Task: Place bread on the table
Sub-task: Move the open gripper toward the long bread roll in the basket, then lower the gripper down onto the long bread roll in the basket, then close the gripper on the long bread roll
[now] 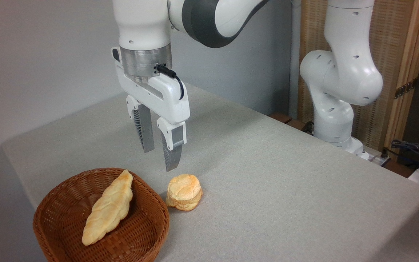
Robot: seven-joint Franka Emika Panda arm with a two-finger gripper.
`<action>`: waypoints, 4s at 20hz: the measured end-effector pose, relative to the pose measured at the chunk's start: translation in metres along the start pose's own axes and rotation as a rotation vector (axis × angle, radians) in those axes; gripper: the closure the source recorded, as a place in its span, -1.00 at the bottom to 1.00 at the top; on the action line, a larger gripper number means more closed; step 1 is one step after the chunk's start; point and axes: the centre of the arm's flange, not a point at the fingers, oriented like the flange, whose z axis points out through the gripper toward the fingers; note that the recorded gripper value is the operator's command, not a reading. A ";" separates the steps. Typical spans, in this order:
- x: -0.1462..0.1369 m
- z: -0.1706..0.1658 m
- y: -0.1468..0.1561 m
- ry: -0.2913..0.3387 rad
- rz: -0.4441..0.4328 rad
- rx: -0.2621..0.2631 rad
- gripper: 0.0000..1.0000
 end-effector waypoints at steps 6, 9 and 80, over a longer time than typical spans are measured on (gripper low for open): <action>-0.001 0.002 0.002 -0.017 0.000 -0.008 -1.00; -0.002 0.002 0.002 -0.022 0.000 -0.013 -1.00; 0.089 0.118 -0.010 0.023 -0.046 0.074 0.50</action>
